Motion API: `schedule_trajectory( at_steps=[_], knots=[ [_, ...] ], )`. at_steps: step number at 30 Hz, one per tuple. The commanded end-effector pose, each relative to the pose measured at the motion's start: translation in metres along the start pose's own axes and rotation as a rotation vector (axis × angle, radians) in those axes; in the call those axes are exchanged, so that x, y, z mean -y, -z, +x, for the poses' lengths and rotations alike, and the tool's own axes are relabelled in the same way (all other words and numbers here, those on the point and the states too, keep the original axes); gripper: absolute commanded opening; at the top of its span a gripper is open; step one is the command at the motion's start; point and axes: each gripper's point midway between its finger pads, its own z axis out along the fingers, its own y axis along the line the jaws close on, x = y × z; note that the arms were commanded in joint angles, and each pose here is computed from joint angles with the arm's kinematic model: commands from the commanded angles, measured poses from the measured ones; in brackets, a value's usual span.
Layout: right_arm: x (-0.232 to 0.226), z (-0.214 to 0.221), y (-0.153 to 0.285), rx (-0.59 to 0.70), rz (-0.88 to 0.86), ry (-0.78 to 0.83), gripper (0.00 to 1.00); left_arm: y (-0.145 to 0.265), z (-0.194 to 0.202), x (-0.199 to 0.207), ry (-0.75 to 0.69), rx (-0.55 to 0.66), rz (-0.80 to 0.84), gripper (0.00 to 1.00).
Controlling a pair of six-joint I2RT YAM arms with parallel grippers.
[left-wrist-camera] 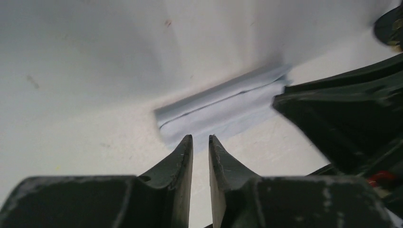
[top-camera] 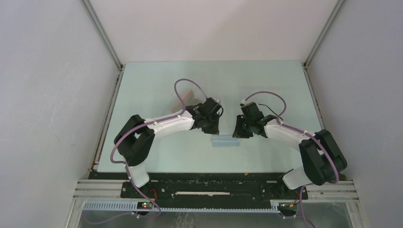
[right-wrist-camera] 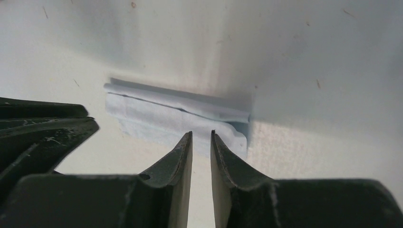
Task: Organize the sunglasses
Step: Fold the glasses cleaning cloth at the center of the board.
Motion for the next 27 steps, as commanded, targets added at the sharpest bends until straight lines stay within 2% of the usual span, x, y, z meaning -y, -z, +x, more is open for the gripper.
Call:
schedule_trajectory(
  at_steps=[1,7,16,27],
  knots=[
    [-0.026,-0.021,-0.01,0.035,-0.084,-0.023,0.28,-0.007,-0.03,0.033,0.057,0.017,0.141,0.22],
    [-0.028,-0.01,-0.023,-0.019,-0.088,-0.032,0.26,-0.027,-0.025,0.032,0.082,-0.043,0.142,0.21],
    [-0.031,-0.001,-0.017,-0.044,-0.09,0.006,0.25,-0.041,-0.018,0.021,0.088,-0.09,0.112,0.19],
    [-0.028,0.022,-0.007,-0.089,-0.068,0.083,0.24,-0.034,-0.023,0.02,0.089,-0.071,0.112,0.19]
  ],
)
